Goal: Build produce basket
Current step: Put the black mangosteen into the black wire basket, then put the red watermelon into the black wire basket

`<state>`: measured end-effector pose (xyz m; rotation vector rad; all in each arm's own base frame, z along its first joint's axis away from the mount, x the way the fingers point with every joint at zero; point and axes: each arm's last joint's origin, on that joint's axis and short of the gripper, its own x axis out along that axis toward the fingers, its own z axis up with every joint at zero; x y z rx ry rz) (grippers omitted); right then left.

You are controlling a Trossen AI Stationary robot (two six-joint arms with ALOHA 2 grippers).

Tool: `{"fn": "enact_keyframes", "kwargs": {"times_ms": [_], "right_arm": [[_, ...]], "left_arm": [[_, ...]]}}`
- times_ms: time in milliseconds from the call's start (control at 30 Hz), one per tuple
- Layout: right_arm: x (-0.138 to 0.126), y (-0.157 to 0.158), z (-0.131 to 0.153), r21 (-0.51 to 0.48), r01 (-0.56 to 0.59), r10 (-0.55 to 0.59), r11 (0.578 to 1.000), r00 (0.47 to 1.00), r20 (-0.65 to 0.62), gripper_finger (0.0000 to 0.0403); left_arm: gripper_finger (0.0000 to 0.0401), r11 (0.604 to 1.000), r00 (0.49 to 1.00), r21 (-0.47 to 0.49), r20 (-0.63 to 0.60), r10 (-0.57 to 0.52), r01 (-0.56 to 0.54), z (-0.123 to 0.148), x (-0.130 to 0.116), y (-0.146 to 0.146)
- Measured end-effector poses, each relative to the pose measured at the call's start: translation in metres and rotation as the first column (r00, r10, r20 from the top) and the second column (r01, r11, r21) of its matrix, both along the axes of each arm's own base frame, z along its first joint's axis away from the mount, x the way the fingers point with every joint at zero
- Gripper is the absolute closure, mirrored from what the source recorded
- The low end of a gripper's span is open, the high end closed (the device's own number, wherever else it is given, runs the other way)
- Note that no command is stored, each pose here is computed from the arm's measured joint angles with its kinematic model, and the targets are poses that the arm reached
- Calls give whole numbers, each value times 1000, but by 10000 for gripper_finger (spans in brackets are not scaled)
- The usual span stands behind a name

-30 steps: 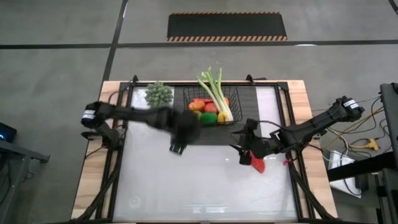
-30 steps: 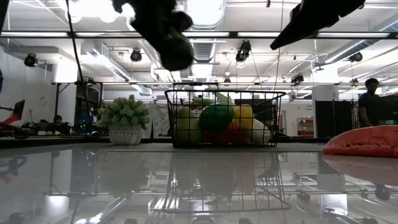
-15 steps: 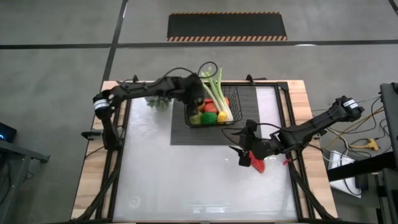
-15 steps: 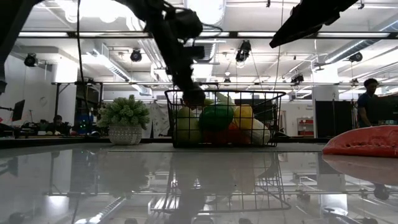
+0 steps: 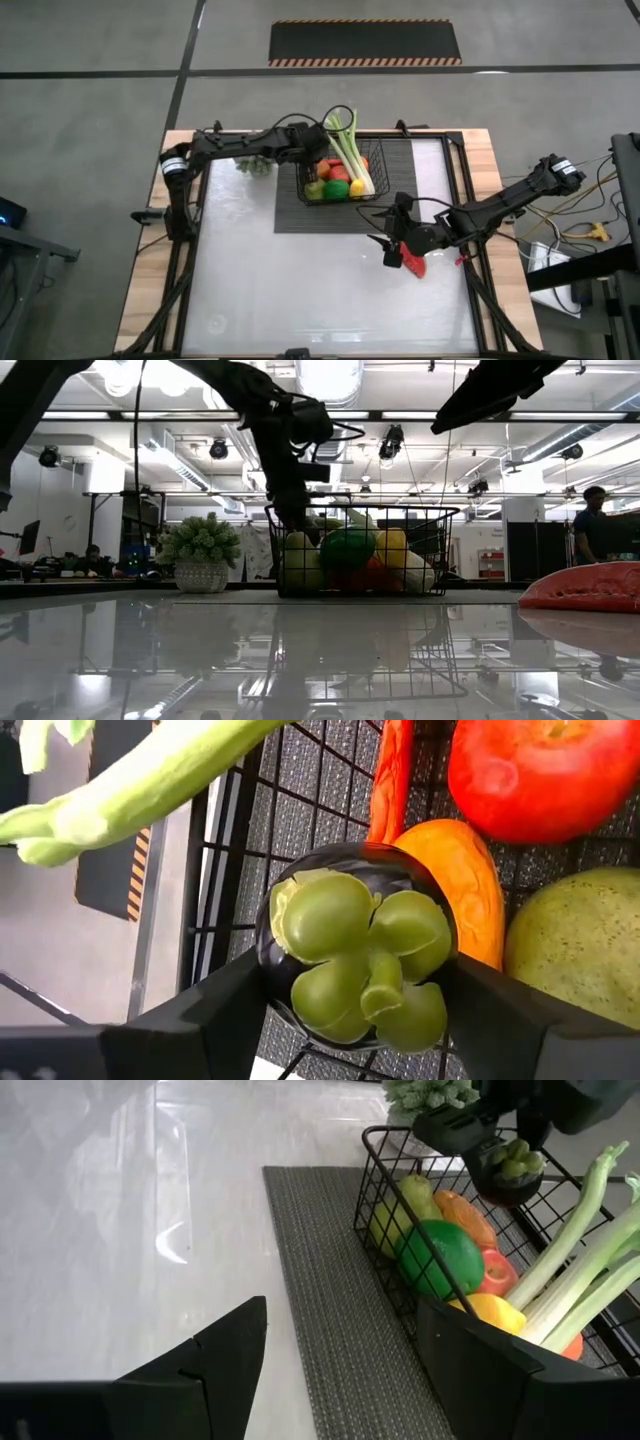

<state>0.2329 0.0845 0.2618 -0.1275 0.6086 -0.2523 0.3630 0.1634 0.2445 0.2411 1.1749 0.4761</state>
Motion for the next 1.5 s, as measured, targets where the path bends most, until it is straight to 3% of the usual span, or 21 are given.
{"fn": "enact_keyframes", "kwargs": {"times_ms": [300, 533, 767, 833, 933, 1033, 1167, 1267, 1333, 1500], "right_arm": [[0, 0, 0, 1, 0, 0, 1000, 1000, 1, 161], [0, 0, 0, 34, 23, -23, 999, 1000, 11, 161], [-2, -1, -2, 160, 115, -120, 980, 993, 21, 161], [-4, -1, -4, 250, 166, -170, 954, 985, -4, 161], [-11, -2, -13, 391, 264, -236, 882, 965, -118, 161], [-20, -4, -24, 439, 415, -325, 796, 907, -268, 161], [-37, -10, -34, 400, 624, -444, 671, 770, -458, 161], [-45, -12, -42, 340, 718, -488, 608, 675, -553, 161], [-47, -11, -50, 314, 746, -476, 588, 632, -611, 161], [-48, -8, -70, 254, 770, -429, 585, 560, -709, 161]], "left_arm": [[105, 1000, 1000, 1, -5, 0, 0, 0, 0, 0], [95, 1000, 1000, 5, -18, -17, 17, 0, -1, 0], [94, 999, 999, 9, -10, -47, 47, 25, -11, -17], [95, 999, 999, 13, 21, -50, 50, 38, -17, -27], [95, 999, 992, 1, 114, -49, 49, 59, -23, -48], [95, 993, 971, 12, 206, -120, 120, 73, -29, -77], [95, 971, 908, 61, 344, -239, 233, 80, -37, -119], [95, 948, 839, 100, 445, -314, 302, 79, -46, -146], [95, 933, 790, 123, 501, -353, 339, 77, -54, -161], [95, 901, 700, 156, 582, -415, 404, 71, -75, -186]]}}
